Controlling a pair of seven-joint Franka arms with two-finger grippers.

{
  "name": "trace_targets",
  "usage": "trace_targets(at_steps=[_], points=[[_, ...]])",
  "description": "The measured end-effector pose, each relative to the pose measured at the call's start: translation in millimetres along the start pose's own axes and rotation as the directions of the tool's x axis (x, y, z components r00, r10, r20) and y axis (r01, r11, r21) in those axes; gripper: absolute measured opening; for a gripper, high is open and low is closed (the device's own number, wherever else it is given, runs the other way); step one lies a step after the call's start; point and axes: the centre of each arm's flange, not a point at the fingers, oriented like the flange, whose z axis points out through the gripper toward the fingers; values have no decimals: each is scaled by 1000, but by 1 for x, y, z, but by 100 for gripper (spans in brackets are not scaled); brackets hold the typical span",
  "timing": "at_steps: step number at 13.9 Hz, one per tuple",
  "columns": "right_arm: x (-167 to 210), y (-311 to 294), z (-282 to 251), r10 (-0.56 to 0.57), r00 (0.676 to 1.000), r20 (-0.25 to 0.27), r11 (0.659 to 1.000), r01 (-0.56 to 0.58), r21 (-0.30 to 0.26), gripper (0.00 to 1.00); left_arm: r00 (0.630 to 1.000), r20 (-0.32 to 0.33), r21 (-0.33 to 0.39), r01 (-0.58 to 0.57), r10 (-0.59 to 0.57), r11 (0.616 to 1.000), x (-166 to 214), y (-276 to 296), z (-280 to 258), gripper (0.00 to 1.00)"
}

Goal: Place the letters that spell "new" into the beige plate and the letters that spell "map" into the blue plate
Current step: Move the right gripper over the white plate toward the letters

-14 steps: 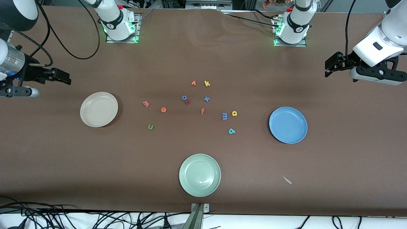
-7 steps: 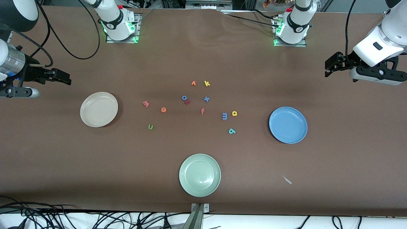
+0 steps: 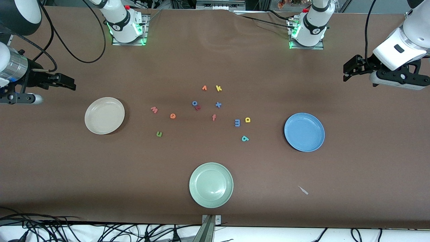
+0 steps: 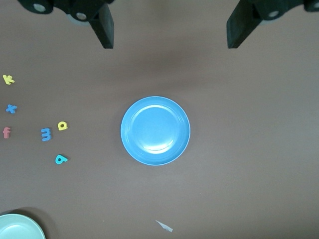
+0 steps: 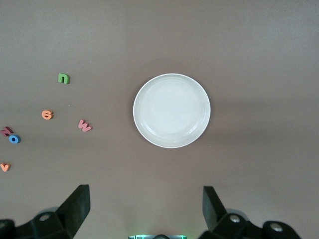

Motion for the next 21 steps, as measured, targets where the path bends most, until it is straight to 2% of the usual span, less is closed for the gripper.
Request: trace_targets(at_steps=[9,12,15,21], points=[[10,-7,17,-10,1000,24,1000,10,-2,100,1000,0,0,0,0,1000,0,0,0,100],[14,-20,25,-27,999,39,999,26,30,100,1000,0,0,0,0,1000,0,0,0,100],[15,-48,30,-64,997,44,996,61,72,100,1000,0,0,0,0,1000,0,0,0,100],[21,-124,51,-180,983,17,982,179,52,100,1000,0,0,0,0,1000,0,0,0,100]])
